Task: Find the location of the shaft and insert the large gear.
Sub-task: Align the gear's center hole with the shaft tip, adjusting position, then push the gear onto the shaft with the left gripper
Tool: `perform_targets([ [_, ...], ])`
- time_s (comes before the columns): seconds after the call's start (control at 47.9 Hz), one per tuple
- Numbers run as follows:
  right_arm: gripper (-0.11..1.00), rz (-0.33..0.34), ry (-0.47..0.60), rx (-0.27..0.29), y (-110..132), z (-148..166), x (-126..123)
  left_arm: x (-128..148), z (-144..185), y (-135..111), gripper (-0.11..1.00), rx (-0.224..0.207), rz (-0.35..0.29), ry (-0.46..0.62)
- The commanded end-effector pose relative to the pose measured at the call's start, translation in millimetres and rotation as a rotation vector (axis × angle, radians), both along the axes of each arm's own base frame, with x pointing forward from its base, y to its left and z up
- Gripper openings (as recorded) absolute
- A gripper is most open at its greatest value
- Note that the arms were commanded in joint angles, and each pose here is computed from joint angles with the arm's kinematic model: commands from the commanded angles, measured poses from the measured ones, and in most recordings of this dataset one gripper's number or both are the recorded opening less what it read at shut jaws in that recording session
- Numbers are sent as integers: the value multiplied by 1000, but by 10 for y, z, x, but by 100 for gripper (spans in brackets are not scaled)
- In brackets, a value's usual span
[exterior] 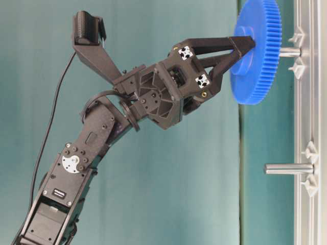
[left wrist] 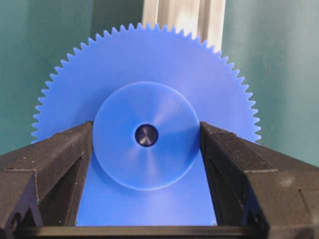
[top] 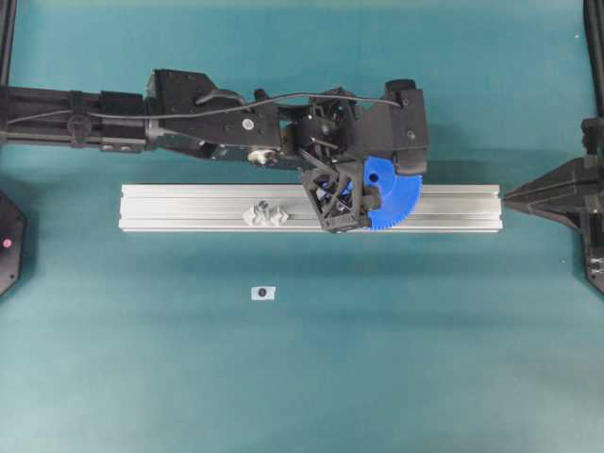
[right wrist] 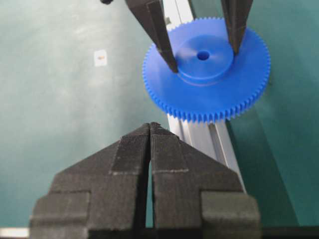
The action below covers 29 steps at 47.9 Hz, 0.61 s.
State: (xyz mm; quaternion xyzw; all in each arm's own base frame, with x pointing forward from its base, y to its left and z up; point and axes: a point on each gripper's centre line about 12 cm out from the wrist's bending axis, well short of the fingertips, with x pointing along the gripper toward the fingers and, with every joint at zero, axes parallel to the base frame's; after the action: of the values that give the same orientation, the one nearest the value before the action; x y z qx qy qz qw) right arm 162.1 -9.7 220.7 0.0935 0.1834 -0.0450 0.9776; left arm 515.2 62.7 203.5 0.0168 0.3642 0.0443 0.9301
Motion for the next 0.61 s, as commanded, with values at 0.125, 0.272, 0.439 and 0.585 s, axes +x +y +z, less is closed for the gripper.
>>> perform_targets([
  [0.125,1,-5,-19,7,-5,63,23,8,148,19,72,8,0,-21],
  [0.272,1,-5,-13,8,-5,46,21,0,152,18,72,12,-4,-20],
  [0.439,1,-6,-16,9,-4,50,21,5,164,18,80,15,-6,-23],
  [0.585,1,-5,-13,8,-5,41,21,18,187,4,88,17,-10,-29],
])
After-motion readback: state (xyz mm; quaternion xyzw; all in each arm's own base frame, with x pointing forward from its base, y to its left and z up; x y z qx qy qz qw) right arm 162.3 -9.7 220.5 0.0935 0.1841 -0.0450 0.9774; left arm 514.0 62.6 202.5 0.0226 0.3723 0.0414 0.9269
